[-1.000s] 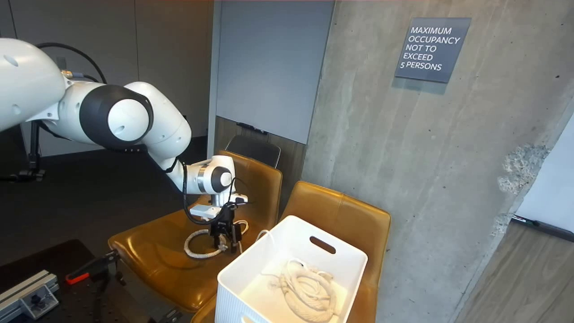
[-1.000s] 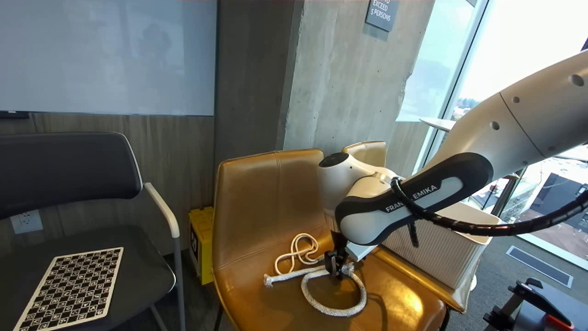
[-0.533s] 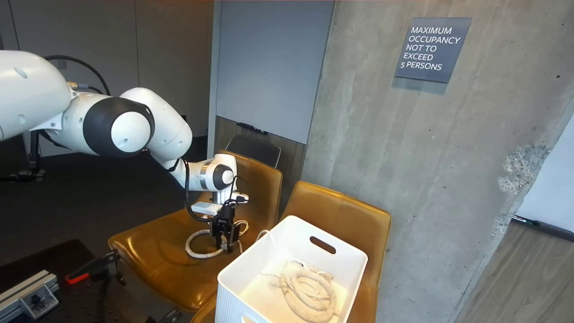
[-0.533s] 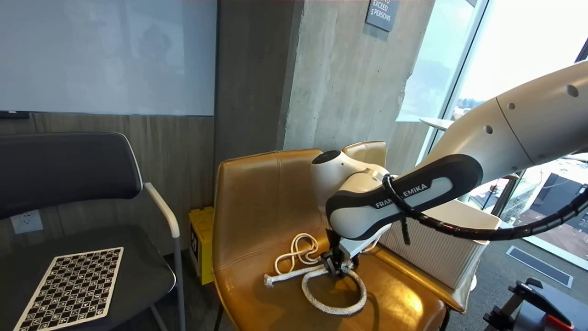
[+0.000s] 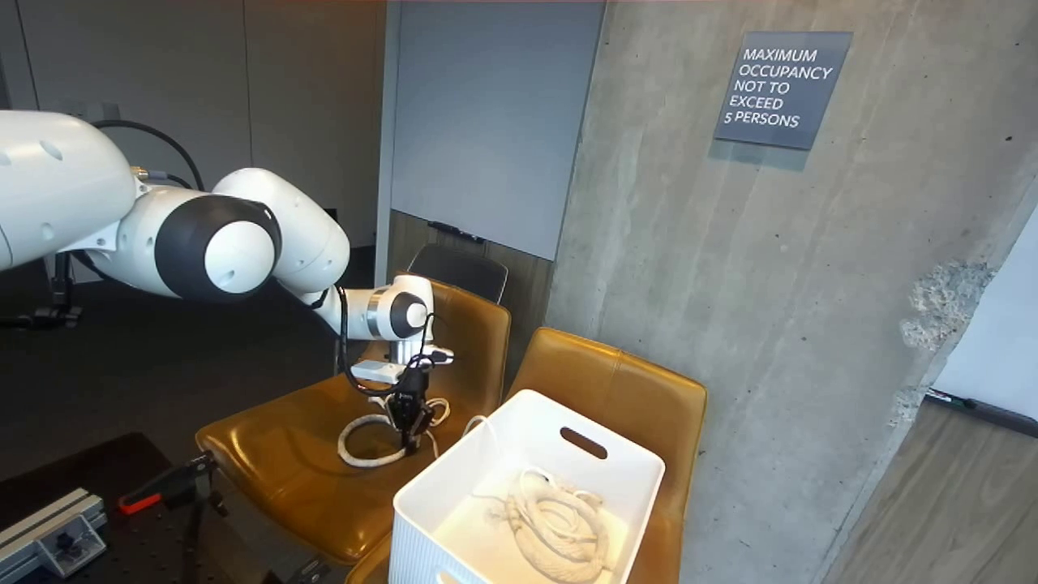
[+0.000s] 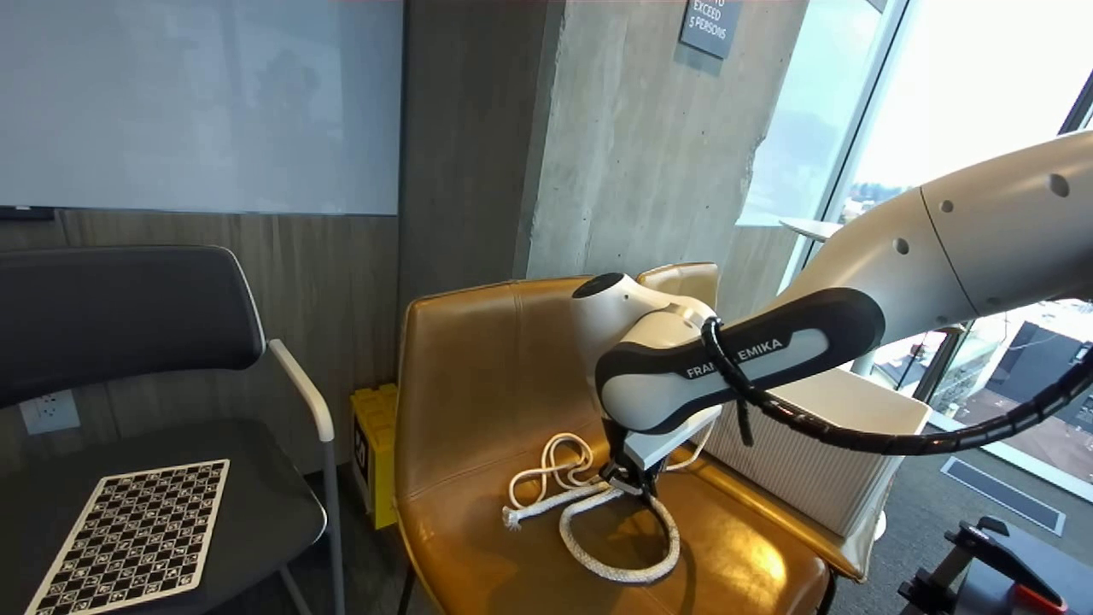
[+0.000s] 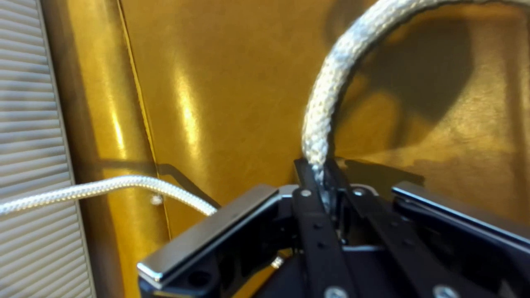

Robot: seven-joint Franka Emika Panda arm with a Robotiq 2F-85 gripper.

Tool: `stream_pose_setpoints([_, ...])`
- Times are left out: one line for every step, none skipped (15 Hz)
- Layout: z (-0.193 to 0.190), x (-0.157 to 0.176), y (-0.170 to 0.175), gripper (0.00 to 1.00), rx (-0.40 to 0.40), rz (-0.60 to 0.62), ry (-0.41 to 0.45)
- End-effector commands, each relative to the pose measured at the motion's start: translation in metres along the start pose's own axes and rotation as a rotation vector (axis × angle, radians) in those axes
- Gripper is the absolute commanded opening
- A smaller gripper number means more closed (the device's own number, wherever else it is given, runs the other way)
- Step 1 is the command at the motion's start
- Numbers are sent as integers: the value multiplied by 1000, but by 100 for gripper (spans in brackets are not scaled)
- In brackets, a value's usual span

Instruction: Shift the pieces of rope, one after the other, to the laundry basket

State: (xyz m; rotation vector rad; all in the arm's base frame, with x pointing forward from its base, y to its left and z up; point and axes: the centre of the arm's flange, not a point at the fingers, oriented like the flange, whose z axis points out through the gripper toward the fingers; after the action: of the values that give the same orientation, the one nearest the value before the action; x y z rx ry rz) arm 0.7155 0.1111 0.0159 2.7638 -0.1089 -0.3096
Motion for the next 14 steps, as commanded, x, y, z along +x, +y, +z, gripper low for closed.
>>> stream_pose_setpoints([-13,14,2,3,-1,-1,-8])
stream_pose_setpoints([-21,13,3,3,-1,0,-1])
stream_pose_setpoints([-30,13,4,3,1,1,8])
stream_pose_setpoints([-47,10,4,3,6,0,24])
stream_pose_setpoints([-62,8,4,3,8,0,43])
stream_pose_setpoints([-83,3,4,3,13,-3,66])
stream_pose_setpoints([-106,-4,4,3,16,-4,93])
stream_pose_setpoints([-126,-7,3,3,20,2,118])
stream_pose_setpoints([-148,-12,4,3,28,2,143])
stream_pose_setpoints([-171,-19,6,3,34,1,169])
stream_pose_setpoints([-193,-24,10,3,39,4,196])
stream_pose_setpoints([-213,-28,15,3,46,8,218])
stream_pose_setpoints([-231,-28,24,3,49,20,242])
stream_pose_setpoints([-249,-29,36,3,54,33,261])
